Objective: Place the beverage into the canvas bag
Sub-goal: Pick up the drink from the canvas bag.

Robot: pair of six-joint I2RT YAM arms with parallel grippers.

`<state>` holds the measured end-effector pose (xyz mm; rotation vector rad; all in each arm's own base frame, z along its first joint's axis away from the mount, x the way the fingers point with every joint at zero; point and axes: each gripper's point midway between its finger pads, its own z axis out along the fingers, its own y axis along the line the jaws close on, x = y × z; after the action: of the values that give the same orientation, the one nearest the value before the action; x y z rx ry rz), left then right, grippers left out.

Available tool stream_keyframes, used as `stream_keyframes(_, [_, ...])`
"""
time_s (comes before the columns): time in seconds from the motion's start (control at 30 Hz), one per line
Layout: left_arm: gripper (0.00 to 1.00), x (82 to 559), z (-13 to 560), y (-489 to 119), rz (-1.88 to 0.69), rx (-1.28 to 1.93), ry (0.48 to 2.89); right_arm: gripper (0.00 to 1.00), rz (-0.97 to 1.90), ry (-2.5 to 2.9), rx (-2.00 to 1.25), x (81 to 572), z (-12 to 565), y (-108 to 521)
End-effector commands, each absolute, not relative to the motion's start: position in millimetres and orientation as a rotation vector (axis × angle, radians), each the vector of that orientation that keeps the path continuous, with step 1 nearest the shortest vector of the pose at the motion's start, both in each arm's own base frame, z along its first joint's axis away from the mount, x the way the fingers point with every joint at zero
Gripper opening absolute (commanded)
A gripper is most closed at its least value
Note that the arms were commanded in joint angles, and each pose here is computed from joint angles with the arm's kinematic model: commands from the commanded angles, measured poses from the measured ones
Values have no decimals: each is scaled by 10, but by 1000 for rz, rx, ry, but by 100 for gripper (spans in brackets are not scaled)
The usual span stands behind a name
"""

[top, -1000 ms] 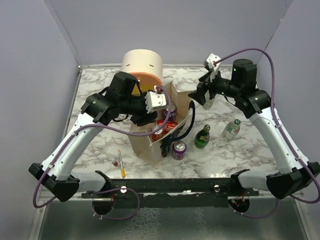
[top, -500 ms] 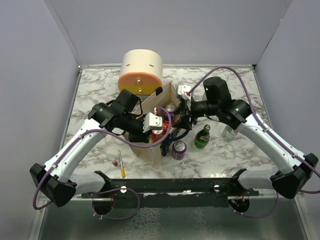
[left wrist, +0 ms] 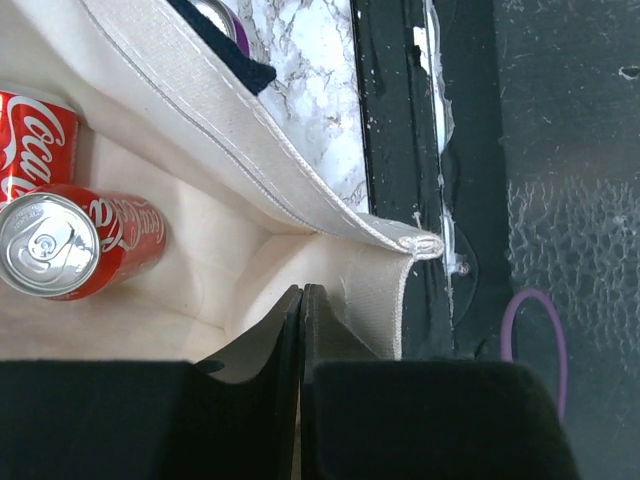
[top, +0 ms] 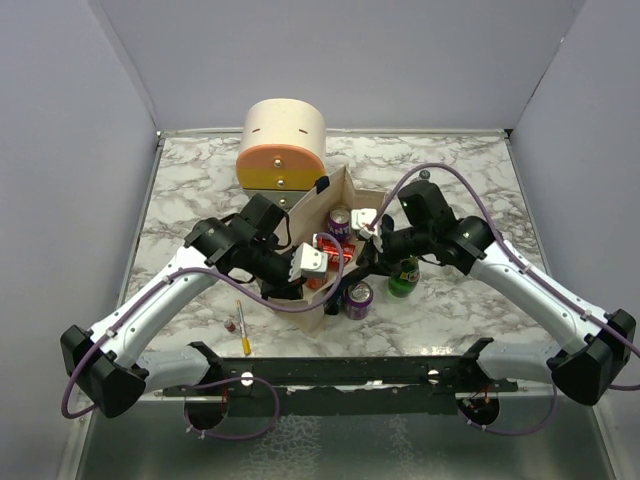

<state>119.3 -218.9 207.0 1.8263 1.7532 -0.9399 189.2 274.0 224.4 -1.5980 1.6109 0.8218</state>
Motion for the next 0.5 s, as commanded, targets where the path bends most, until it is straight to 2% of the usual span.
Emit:
stream_keyframes(0.0, [2, 1123, 1956, -2182, -951, 1862, 1719, 20, 725, 1641, -1676, 1822, 2004, 2540])
stream_keyframes(0.47, [0, 1148, 1453, -2230, -937, 1865, 1776, 9, 667, 1678, -1784, 1700, 1596, 2323])
